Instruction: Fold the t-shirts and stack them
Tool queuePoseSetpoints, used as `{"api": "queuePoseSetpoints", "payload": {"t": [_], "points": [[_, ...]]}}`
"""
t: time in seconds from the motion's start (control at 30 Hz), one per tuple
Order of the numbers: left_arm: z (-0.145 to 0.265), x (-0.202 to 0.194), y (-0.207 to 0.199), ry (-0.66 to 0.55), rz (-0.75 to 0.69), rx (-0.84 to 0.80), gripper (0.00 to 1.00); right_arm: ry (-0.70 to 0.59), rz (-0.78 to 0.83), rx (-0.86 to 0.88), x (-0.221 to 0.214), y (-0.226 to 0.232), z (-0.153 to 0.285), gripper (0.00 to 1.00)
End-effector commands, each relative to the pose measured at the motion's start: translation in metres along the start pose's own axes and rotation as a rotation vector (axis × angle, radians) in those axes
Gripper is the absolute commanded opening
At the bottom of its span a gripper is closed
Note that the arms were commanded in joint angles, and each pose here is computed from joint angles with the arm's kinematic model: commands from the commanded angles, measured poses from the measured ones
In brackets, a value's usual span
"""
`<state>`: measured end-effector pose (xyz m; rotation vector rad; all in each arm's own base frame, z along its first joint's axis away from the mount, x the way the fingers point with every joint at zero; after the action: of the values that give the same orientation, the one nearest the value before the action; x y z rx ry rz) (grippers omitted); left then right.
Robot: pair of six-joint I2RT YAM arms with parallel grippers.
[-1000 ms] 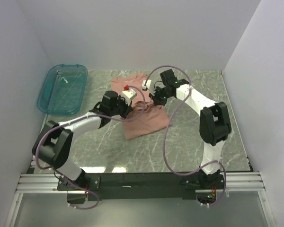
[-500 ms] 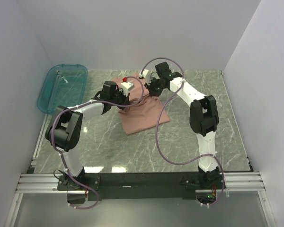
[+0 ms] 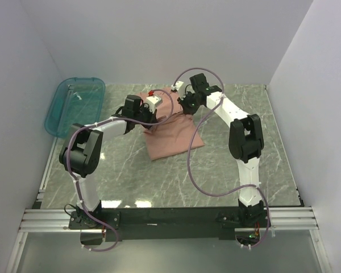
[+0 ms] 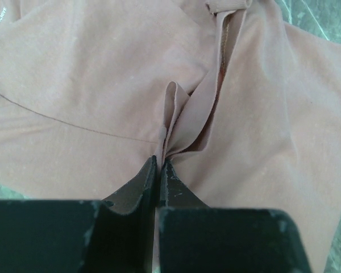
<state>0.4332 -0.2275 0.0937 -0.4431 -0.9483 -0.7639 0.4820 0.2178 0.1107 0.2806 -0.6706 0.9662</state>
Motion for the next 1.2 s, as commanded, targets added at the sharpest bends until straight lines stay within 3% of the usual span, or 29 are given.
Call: {"api": "queuePoseSetpoints", "payload": {"t": [0.0, 0.13, 0.23, 0.27, 0.3, 0.33, 0.4, 0.57, 0.6, 0.63, 0.7, 0.73, 0.77, 0.8, 0.83, 0.87, 0.93, 0.97, 1.03, 1.17], "points": [[-0.002, 0.025, 0.007, -0.066, -0.036, -0.01, 0.01, -0.049, -0.017, -0.046, 0.016, -0.013, 0.005, 0.0], [-0.003, 0.027, 0.014, -0.059, -0.034, 0.016, 0.02, -0.056, -0.039, -0.059, 0.017, -0.016, 0.001, 0.01], [-0.001, 0.029, 0.028, -0.057, 0.007, 0.108, 0.31, -0.078, -0.115, -0.106, 0.022, -0.024, -0.005, 0.23], [0.003, 0.034, 0.035, -0.075, 0.015, 0.157, 0.56, -0.087, -0.159, -0.136, 0.023, -0.029, -0.008, 0.41], [0.007, 0.038, 0.04, -0.088, 0.027, 0.2, 0.66, -0.094, -0.2, -0.178, 0.025, -0.036, -0.008, 0.45], [0.013, 0.041, 0.05, -0.102, 0.048, 0.271, 0.73, -0.132, -0.267, -0.203, 0.035, -0.042, -0.005, 0.49], [0.032, 0.055, 0.06, -0.165, 0.057, 0.354, 0.77, -0.154, -0.345, -0.275, 0.04, -0.054, 0.0, 0.57], [0.089, 0.076, 0.072, -0.263, 0.07, 0.506, 0.99, -0.223, -0.392, -0.239, 0.05, -0.067, 0.032, 0.58], [0.096, 0.079, 0.071, -0.27, 0.063, 0.501, 0.99, -0.228, -0.368, -0.187, 0.049, -0.063, 0.037, 0.58], [0.101, 0.073, 0.066, -0.247, 0.07, 0.474, 0.99, -0.234, -0.281, 0.02, 0.043, -0.036, 0.04, 0.59], [0.109, 0.082, 0.048, -0.252, 0.051, 0.319, 0.99, -0.279, -0.173, 0.188, 0.038, -0.016, 0.066, 0.59], [0.111, 0.072, 0.035, -0.165, 0.022, 0.243, 0.99, -0.23, -0.015, 0.3, 0.013, 0.008, 0.069, 0.62], [0.11, 0.065, 0.023, -0.124, 0.0, 0.174, 0.91, -0.228, 0.083, 0.355, 0.007, 0.023, 0.08, 0.64], [0.105, 0.059, 0.004, -0.09, -0.07, 0.099, 0.89, -0.201, 0.175, 0.39, -0.004, 0.037, 0.083, 0.64], [0.1, 0.035, -0.012, -0.032, -0.113, 0.074, 0.88, -0.156, 0.307, 0.455, -0.038, 0.057, 0.075, 0.64], [0.098, 0.037, -0.048, -0.045, -0.236, 0.018, 0.88, -0.123, 0.399, 0.399, -0.045, 0.058, 0.085, 0.65], [0.094, -0.007, -0.076, 0.031, -0.43, -0.019, 0.86, -0.084, 0.497, 0.327, -0.075, 0.07, 0.067, 0.66], [0.095, -0.009, -0.087, 0.01, -0.49, -0.034, 0.84, -0.087, 0.551, 0.263, -0.072, 0.071, 0.075, 0.68], [0.095, -0.041, -0.11, 0.042, -0.57, -0.095, 0.83, -0.054, 0.587, 0.207, -0.087, 0.075, 0.066, 0.68], [0.088, -0.053, -0.119, 0.061, -0.635, -0.097, 0.81, -0.057, 0.609, 0.166, -0.09, 0.079, 0.058, 0.68]]}}
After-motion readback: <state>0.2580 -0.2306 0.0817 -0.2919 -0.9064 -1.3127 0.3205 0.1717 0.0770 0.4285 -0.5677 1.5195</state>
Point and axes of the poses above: each gripper's point midway between its finger pads, its own z axis back along the fingers, its own y axis along the line the jaws close on, x = y × z, the point moved 2 cm from there along z, back along the fingers, and after that the axes turned 3 degrees about -z, right-handed, at the moved point
